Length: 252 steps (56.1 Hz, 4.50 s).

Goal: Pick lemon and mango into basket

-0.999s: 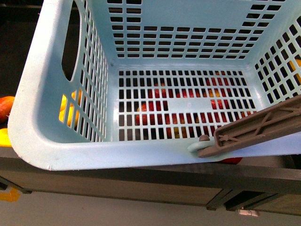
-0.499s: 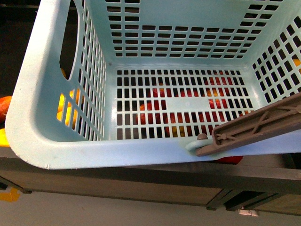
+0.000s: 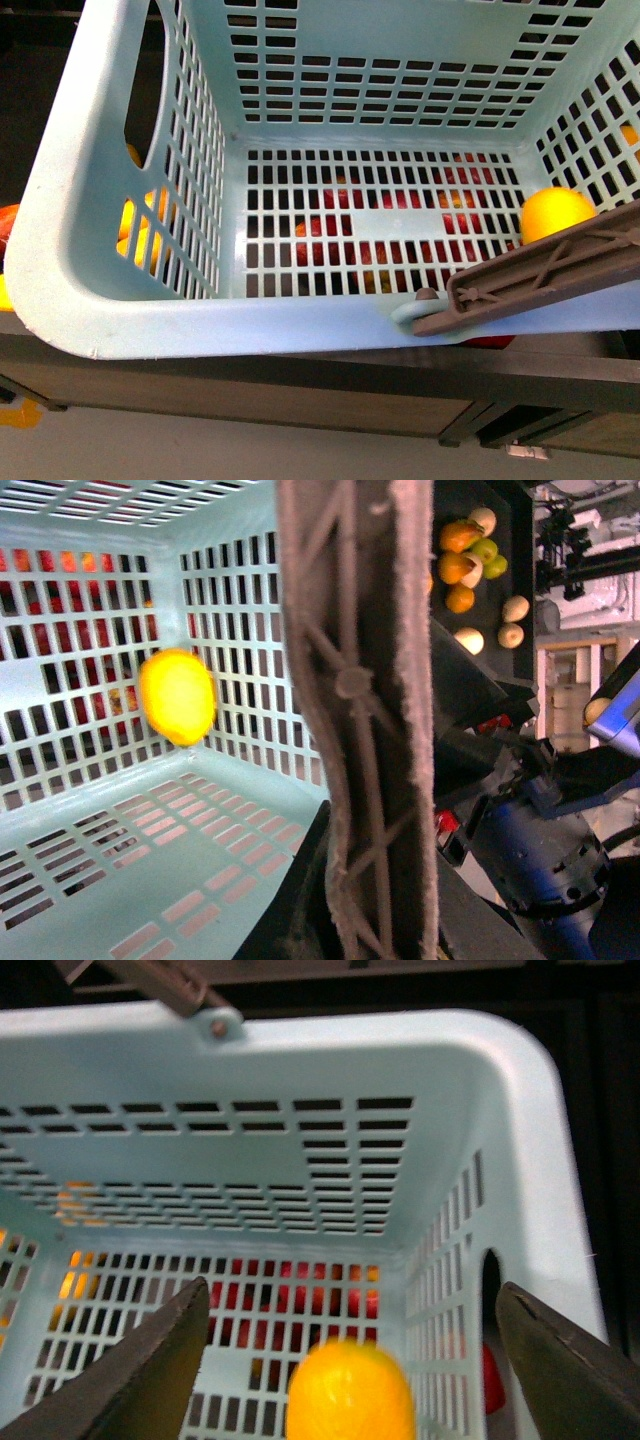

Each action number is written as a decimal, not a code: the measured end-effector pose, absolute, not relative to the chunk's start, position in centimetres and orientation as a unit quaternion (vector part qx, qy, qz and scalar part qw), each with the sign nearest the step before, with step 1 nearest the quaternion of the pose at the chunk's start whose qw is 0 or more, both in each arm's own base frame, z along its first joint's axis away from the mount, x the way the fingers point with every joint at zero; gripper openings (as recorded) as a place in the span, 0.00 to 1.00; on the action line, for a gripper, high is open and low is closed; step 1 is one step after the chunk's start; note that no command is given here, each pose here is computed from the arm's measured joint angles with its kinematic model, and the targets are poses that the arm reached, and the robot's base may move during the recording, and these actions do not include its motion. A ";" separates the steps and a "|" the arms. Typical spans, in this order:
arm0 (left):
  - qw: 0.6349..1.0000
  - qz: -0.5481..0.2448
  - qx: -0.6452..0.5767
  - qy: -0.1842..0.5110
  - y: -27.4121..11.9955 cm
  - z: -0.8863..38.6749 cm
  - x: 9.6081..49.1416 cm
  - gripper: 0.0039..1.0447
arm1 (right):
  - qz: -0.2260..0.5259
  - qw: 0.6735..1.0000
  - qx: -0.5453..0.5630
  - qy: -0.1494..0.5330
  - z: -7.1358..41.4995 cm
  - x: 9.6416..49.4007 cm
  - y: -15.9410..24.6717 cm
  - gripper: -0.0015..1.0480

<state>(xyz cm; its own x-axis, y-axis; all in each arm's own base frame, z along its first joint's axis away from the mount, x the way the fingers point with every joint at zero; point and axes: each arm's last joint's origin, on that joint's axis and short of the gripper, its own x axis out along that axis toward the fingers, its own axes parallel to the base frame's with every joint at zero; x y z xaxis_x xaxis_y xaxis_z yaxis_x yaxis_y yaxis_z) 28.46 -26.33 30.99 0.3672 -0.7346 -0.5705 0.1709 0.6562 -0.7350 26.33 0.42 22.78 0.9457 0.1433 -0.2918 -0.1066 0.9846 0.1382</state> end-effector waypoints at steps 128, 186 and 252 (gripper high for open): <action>0.769 -0.298 -0.293 0.484 -26.7 31.0 28.2 0.06 | -0.003 1.000 0.002 -0.009 17.0 13.5 0.0 0.92; 0.775 -0.292 -0.293 0.479 -26.3 31.0 28.5 0.06 | 0.000 1.000 0.002 -0.007 17.0 13.5 0.0 0.92; 0.772 -0.294 -0.293 0.481 -26.4 31.0 28.5 0.06 | -0.350 0.849 0.325 0.226 15.0 19.7 -11.6 0.92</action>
